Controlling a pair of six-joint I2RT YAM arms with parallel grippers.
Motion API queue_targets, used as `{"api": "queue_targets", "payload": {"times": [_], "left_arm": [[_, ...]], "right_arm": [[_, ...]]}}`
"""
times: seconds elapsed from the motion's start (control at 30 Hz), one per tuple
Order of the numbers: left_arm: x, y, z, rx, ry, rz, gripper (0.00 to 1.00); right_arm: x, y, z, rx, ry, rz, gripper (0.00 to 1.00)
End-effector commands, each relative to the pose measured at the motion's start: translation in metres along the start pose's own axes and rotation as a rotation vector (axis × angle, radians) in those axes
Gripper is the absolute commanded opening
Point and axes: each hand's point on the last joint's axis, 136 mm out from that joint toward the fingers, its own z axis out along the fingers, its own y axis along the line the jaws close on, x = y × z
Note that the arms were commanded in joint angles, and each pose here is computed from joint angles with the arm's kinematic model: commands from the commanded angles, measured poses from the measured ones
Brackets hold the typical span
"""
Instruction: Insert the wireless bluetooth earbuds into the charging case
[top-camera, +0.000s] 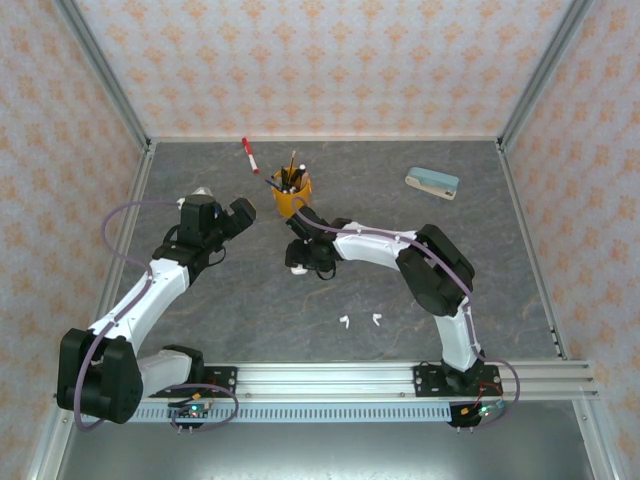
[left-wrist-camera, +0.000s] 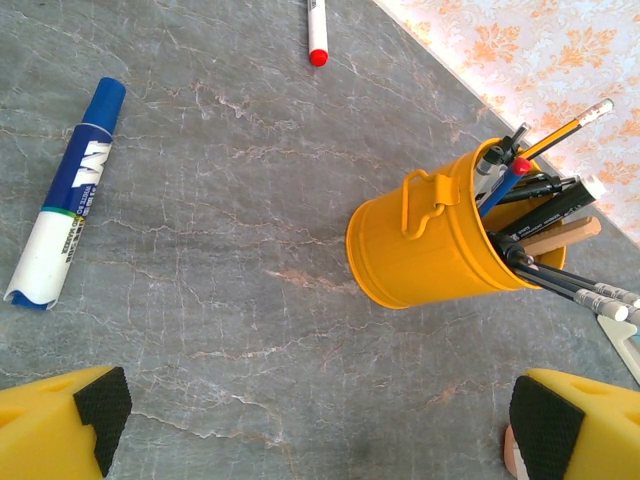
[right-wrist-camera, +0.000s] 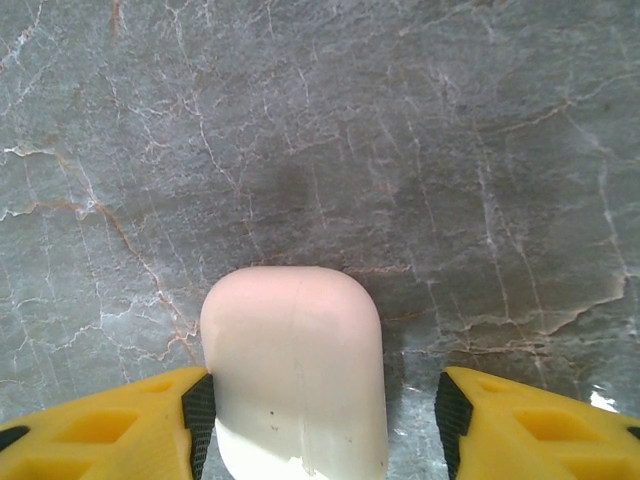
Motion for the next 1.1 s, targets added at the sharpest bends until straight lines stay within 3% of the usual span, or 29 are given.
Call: {"api": "queue_targets", "payload": {"times": [0.0, 0.23, 0.63, 1.07], "left_arm": [[-0.011, -0.013, -0.003, 0.034, -0.036, 0.029, 1.0], [-0.012, -0.015, -0.005, 0.044, -0.046, 0.029, 1.0], [-0.011, -0.013, -0.006, 0.052, -0.054, 0.02, 1.0], [-0.013, -0.012, -0.007, 0.05, -0.068, 0.019, 1.0]], "right_arm": [[0.003, -0.008, 0.012, 0.015, 0.017, -0.009, 0.59], [0.012, -0.009, 0.025, 0.011, 0.06, 0.001, 0.54], [0.011, -0.003, 0.021, 0.022, 0.033, 0.012, 0.33], [0.011, 0.006, -0.006, 0.271, -0.106, -0.164, 0.31]]}}
